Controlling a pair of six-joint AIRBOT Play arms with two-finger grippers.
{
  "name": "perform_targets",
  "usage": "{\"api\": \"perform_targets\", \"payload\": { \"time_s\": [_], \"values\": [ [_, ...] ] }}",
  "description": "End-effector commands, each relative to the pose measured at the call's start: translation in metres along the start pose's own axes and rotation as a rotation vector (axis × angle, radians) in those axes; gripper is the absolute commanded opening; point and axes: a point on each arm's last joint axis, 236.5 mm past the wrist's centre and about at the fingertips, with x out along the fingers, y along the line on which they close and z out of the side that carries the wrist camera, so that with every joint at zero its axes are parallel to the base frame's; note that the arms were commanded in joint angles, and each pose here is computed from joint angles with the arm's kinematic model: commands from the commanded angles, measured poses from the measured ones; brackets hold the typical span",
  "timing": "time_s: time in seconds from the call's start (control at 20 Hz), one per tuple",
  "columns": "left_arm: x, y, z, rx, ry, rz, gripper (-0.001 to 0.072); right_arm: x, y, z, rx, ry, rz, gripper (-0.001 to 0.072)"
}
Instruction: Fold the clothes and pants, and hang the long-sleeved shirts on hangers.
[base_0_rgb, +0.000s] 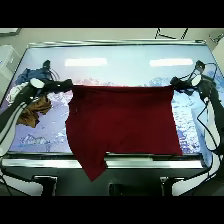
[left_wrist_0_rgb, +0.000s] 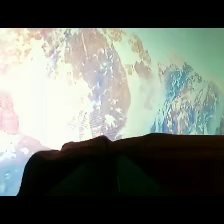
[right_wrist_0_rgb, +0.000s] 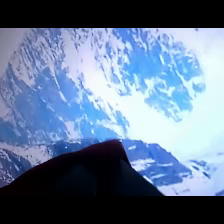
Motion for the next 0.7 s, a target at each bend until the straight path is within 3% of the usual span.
{"api": "perform_targets", "payload": {
  "time_s": [0.0, 0.2, 0.35, 0.5, 0.65],
  "values": [
    [0.025, -0.016, -0.010, 0.029, -0.005, -0.007, 0.0027, 0.009, -0.012, -0.001, 0.018, 0.007, -0.023, 0.0037],
    [-0.006, -0.013, 0.024, 0.034, -0.016, -0.027, 0.0026, -0.012, -0.032, 0.008, -0.036, 0.069, -0.057, 0.0037],
    [-0.023, 0.000, -0.033, -0.028, 0.255, -0.036, 0.0026, -0.025, -0.047, -0.040, -0.137, 0.288, -0.093, 0.0036],
    [-0.065, -0.003, -0.060, 0.084, 0.404, 0.001, 0.0025, -0.063, -0.059, -0.070, -0.225, 0.453, -0.140, 0.0037],
    [-0.086, 0.001, -0.114, 0.043, 0.631, 0.036, 0.0026, -0.085, -0.060, -0.115, -0.163, 0.649, -0.146, 0.0037]
  ]
}}
